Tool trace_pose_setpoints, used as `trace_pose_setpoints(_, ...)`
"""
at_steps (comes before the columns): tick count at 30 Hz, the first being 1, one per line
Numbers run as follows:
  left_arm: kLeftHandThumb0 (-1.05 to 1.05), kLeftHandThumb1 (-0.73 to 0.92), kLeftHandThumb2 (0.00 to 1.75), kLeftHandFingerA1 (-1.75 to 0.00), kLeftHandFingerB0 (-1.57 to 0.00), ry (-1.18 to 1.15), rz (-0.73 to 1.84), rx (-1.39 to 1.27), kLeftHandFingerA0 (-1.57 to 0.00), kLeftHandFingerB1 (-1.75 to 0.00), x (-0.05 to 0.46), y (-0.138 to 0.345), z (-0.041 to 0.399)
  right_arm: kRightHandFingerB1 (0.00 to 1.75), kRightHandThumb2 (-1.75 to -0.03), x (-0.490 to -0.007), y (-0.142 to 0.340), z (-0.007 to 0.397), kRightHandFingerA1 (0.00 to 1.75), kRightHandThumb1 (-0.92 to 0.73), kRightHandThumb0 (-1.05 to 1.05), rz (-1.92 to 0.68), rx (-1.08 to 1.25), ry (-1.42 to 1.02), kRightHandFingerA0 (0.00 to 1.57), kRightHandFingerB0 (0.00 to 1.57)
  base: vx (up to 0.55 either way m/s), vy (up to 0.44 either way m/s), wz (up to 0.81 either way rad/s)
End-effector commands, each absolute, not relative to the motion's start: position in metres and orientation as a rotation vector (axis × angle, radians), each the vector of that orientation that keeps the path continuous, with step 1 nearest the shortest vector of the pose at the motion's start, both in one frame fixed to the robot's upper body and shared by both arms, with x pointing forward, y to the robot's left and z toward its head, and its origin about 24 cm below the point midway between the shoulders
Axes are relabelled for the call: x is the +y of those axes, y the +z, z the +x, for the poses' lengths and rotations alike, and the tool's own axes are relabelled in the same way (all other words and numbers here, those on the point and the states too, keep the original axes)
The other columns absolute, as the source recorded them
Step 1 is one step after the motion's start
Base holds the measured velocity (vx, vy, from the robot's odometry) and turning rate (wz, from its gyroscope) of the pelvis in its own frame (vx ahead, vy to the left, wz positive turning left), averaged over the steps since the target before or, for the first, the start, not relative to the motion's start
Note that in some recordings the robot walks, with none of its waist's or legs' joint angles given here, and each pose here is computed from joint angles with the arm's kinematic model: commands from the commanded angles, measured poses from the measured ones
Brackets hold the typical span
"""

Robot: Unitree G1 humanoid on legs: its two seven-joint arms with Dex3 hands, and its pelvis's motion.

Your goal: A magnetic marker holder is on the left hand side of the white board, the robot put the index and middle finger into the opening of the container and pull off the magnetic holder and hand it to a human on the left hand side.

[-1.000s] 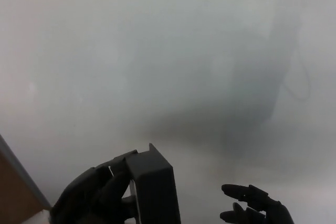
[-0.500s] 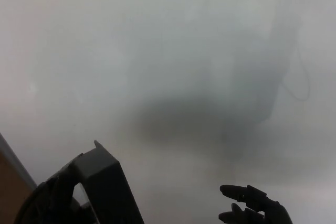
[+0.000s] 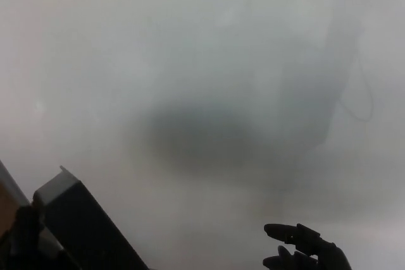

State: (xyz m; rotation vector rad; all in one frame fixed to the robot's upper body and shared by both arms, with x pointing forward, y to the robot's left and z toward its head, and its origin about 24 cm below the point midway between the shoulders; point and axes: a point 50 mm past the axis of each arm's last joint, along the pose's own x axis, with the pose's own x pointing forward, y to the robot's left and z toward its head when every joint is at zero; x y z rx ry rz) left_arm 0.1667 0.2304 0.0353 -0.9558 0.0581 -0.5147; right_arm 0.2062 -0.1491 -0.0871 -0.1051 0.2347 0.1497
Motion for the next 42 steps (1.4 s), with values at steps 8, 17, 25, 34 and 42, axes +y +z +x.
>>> trace_pose_setpoints(8, -0.74, 0.67, 0.98, -1.32, -0.60, -0.453, -1.439, -0.455, -0.85, -1.13, 0.269, 0.103, 0.147, 0.49, -0.64, -0.171, -0.092, 0.207, 0.58, -0.80, -0.56, -0.226, 0.294, 0.094, 0.79, 0.64, 0.00, 0.000, 0.00)
trace_pose_setpoints(17, -0.68, 0.55, 0.92, -0.71, -0.34, -0.444, -1.381, -0.510, -0.54, -0.48, 0.275, 0.103, 0.146, 0.49, -0.64, -0.170, -0.094, 0.204, 0.58, -0.81, -0.57, -0.231, 0.303, 0.097, 0.79, 0.64, 0.00, 0.000, 0.00)
trace_pose_setpoints(25, -1.05, 0.62, 1.04, -0.47, -0.03, -0.635, -1.331, -0.512, -0.36, -0.08, 0.266, 0.089, 0.157, 0.49, -0.64, -0.168, -0.093, 0.204, 0.60, -0.81, -0.56, -0.239, 0.296, 0.099, 0.80, 0.65, 0.00, 0.000, 0.00)
trace_pose_setpoints(34, -1.05, 0.62, 1.06, -0.48, -0.09, -0.686, -1.350, -0.508, -0.46, -0.21, 0.260, 0.093, 0.160, 0.49, -0.64, -0.166, -0.091, 0.208, 0.60, -0.80, -0.55, -0.254, 0.282, 0.103, 0.81, 0.65, 0.00, 0.000, 0.00)
trace_pose_setpoints(42, -1.04, 0.61, 1.02, -0.47, -0.10, -0.682, -1.376, -0.497, -0.45, -0.23, 0.259, 0.088, 0.154, 0.49, -0.64, -0.168, -0.093, 0.203, 0.59, -0.80, -0.56, -0.265, 0.293, 0.101, 0.80, 0.65, 0.00, 0.000, 0.00)
